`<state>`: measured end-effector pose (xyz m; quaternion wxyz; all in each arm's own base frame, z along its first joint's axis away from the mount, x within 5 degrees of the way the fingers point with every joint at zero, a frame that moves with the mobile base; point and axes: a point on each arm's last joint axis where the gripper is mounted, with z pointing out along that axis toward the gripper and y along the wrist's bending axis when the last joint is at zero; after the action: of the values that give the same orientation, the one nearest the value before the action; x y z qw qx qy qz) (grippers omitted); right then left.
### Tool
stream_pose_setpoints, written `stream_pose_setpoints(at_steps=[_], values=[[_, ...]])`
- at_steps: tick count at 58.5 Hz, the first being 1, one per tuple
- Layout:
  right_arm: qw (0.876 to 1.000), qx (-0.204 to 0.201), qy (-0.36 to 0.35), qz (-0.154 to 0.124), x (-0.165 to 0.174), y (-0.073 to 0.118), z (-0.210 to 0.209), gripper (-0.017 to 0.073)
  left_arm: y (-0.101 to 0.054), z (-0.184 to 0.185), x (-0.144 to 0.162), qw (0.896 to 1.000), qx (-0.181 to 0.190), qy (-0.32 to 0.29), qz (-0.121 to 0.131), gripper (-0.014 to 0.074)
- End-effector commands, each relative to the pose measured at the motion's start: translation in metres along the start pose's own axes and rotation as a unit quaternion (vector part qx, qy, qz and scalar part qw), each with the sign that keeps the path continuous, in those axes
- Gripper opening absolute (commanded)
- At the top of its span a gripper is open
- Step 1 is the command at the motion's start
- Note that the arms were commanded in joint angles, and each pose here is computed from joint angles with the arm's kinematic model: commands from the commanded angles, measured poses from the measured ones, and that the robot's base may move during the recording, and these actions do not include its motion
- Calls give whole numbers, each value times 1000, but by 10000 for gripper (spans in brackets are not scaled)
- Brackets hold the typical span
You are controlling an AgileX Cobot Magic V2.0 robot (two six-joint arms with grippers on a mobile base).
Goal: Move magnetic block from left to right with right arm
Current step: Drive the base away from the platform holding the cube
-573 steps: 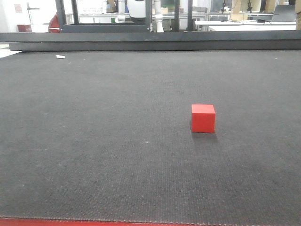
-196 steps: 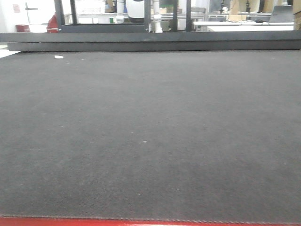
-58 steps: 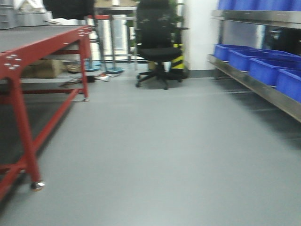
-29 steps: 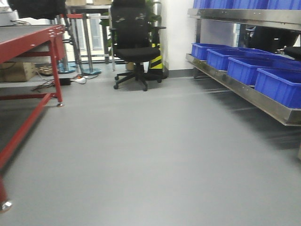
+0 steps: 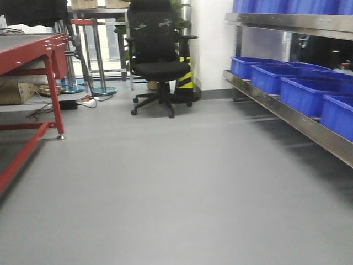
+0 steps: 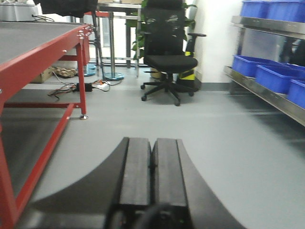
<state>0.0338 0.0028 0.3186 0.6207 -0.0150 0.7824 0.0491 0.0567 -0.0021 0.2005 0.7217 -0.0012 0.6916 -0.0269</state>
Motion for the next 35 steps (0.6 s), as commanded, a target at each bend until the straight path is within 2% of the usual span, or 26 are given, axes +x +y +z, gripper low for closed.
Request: stream_pose_setpoints(at_steps=[1, 35], values=[[999, 0, -45, -5, -15, 1, -1, 224, 0, -1, -5, 999, 1, -42, -6, -126], [999, 0, -46, -5, -15, 1, -1, 224, 0, -1, -5, 999, 1, -42, -6, -126]])
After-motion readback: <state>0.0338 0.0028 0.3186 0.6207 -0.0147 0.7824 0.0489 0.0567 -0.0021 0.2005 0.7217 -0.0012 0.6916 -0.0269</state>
